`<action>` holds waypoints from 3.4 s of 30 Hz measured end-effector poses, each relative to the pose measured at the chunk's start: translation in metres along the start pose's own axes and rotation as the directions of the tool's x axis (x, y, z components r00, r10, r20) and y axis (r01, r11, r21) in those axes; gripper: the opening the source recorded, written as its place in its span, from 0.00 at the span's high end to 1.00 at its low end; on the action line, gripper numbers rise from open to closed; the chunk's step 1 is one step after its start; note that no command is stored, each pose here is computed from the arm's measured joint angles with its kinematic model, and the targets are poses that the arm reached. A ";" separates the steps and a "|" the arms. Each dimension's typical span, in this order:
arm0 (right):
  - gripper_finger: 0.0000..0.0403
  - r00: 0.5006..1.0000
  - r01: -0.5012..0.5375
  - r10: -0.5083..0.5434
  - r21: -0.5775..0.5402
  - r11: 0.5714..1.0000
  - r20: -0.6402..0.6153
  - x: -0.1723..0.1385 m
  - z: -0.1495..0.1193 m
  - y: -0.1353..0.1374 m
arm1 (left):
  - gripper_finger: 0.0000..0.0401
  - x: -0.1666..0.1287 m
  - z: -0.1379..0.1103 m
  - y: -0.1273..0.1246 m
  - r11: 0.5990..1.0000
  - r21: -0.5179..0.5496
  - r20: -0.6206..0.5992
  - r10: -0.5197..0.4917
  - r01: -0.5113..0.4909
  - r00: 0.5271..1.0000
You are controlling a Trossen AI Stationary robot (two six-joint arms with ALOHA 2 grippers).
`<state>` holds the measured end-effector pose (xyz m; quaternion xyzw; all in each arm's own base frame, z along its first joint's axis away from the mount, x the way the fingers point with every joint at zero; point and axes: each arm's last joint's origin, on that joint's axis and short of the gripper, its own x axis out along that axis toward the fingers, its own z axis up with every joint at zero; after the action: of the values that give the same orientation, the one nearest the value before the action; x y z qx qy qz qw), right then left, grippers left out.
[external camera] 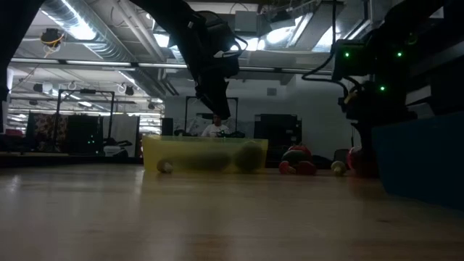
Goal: Sort produce into baskets
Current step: Put the red apple into the blue bin, then put the green mushroom into the yellow bin
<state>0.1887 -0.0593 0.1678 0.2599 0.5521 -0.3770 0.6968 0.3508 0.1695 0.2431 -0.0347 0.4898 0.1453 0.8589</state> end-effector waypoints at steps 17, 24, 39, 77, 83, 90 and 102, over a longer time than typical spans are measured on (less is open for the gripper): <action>0.19 0.958 -0.286 0.284 -0.097 0.953 -0.033 -0.051 0.019 0.035 | 0.47 0.000 0.000 0.000 1.000 0.029 0.000 0.000 0.000 1.000; 0.18 0.933 -0.357 0.358 -0.211 0.910 -0.031 -0.096 0.009 0.065 | 0.47 0.000 0.000 0.000 1.000 0.029 0.000 0.000 0.000 1.000; 0.17 0.890 -0.454 0.424 -0.390 0.801 -0.165 -0.131 -0.088 0.111 | 0.47 0.000 0.000 0.000 0.998 0.058 0.000 0.000 0.000 1.000; 0.04 0.916 -0.389 0.213 -0.625 0.677 -0.339 -0.093 -0.177 0.155 | 0.47 -0.046 -0.014 -0.036 0.997 0.027 -0.143 -0.063 0.068 0.988; 0.01 0.919 -0.385 0.219 -0.626 0.678 -0.328 -0.093 -0.177 0.156 | 0.47 -0.050 -0.030 -0.060 0.993 -0.091 -0.319 -0.095 0.069 0.943; 0.02 0.919 -0.386 0.221 -0.626 0.678 -0.328 -0.093 -0.177 0.156 | 0.47 -0.053 -0.033 -0.085 0.934 -0.352 -0.359 -0.076 -0.060 0.930; 0.02 0.920 -0.384 0.227 -0.627 0.678 -0.318 -0.093 -0.177 0.156 | 0.47 -0.053 -0.042 -0.128 0.787 -0.513 -0.393 0.138 -0.341 0.909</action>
<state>0.2046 0.1909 0.2037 0.1159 0.6709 0.0032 0.7324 0.3267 0.0270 0.2555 -0.2510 0.5622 0.3867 0.6866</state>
